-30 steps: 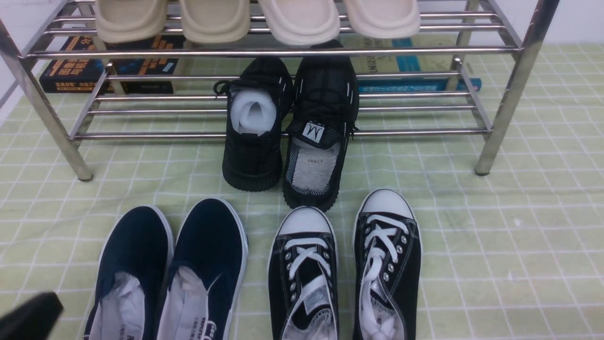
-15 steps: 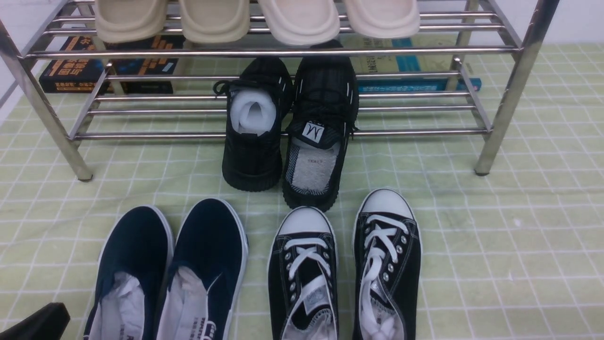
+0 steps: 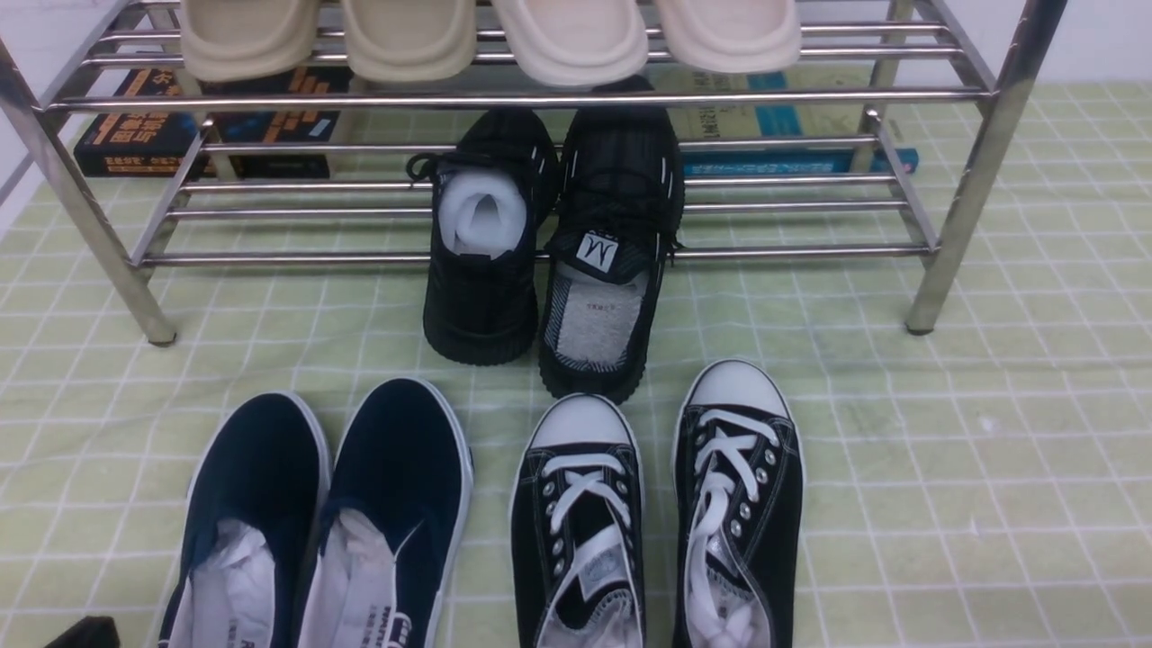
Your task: Take the shoes off the shelf with your hand from the green coffee tablecloth.
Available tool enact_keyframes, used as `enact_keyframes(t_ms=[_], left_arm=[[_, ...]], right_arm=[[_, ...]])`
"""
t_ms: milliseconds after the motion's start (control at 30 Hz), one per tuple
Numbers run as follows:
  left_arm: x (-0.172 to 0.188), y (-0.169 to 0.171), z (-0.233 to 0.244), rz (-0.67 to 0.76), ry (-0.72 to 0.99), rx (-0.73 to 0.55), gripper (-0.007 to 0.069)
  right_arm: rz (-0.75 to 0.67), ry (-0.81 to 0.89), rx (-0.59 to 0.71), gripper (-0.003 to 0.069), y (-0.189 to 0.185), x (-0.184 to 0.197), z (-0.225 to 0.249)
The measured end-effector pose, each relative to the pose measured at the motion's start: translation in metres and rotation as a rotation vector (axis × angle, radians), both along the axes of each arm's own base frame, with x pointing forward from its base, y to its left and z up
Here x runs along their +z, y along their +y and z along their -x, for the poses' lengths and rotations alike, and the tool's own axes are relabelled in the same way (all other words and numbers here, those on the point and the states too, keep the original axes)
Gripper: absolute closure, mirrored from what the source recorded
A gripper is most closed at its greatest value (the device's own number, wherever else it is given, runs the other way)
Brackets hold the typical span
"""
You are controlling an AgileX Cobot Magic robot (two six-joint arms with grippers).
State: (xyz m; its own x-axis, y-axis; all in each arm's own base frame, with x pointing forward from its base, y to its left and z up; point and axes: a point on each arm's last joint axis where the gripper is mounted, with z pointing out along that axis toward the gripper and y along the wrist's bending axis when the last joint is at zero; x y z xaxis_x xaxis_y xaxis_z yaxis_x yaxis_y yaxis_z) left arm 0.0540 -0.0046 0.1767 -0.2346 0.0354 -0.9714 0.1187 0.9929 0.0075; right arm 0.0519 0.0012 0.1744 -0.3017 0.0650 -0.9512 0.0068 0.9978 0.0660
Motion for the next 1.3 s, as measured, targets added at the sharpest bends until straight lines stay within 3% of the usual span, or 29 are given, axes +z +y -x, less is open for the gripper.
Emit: enact_keyframes(t_ms=[167, 300, 1300], left_arm=[[0.0000, 0.0080, -0.0001, 0.003, 0.000, 0.149, 0.0592], [-0.0015, 0.0103, 0.0005, 0.002, 0.017, 0.190, 0.0591], [-0.0024, 0.0082, 0.0010, -0.002, 0.039, 0.148, 0.0571]], right_arm=[[0.000, 0.000, 0.000, 0.0420, 0.0000, 0.0000, 0.0000], [0.000, 0.000, 0.000, 0.0420, 0.0000, 0.0000, 0.0000], [0.000, 0.000, 0.000, 0.0420, 0.0000, 0.0000, 0.0000]])
